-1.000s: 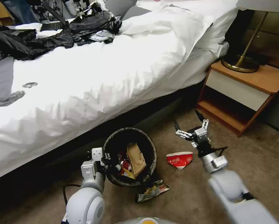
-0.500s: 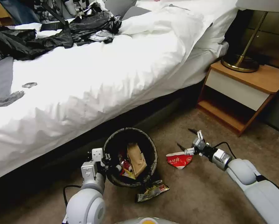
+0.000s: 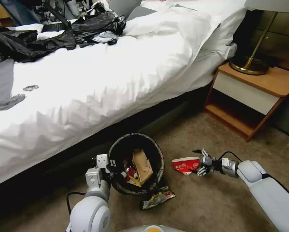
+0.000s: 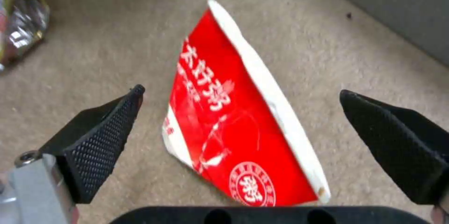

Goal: Pick up the trash bin, then pick up the garbage from the floor and place it into the trash bin.

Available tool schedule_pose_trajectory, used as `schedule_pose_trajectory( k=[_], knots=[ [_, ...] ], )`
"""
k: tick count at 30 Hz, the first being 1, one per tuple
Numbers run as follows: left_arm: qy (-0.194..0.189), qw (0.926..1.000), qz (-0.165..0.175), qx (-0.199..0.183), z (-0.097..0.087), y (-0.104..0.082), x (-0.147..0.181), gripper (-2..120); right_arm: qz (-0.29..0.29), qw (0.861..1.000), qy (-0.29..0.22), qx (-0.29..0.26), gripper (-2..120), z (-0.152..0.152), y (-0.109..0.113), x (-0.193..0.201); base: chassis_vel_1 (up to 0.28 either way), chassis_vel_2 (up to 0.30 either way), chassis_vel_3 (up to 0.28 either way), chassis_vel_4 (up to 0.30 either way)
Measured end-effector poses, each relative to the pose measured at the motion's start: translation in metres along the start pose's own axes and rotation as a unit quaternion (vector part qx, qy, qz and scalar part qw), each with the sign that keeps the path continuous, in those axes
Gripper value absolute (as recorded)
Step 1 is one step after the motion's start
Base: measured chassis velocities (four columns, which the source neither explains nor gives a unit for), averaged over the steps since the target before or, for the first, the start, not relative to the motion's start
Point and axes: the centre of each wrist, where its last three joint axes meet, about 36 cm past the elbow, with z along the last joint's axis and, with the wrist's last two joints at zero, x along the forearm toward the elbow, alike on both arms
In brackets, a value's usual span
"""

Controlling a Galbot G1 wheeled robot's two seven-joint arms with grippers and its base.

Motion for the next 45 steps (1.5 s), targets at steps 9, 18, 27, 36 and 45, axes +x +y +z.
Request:
schedule_pose_trajectory(
  k=[9,18,27,36,45],
  knots=[
    [0.005,1.0,-0.001,-0.001,0.003,0.0,-0.002,0,0.001,1.0,0.009,-0.008,100,0.006,-0.013,-0.021,0.0,0.0,0.0,0.0],
    [0.01,0.9999,-0.005,-0.002,0.006,0.0,-0.003,0,0.022,0.999,0.02,-0.032,100,0.011,-0.026,-0.052,0.0,0.0,0.0,0.0],
    [0.01,0.9999,-0.006,-0.002,0.006,0.001,-0.004,0,0.015,0.997,0.018,-0.069,86,0.022,-0.006,-0.071,0.0,0.0,0.0,0.0],
    [0.009,0.9999,-0.006,-0.001,0.005,0.001,-0.004,0,0.008,0.996,0.011,-0.093,51,0.031,0.021,-0.079,0.0,0.0,0.0,0.0],
    [0.007,1.0,-0.006,0.001,0.003,0.001,-0.004,0,0.013,0.995,0.006,-0.1,20,0.033,0.026,-0.078,0.0,0.0,0.0,0.0]
  ],
)
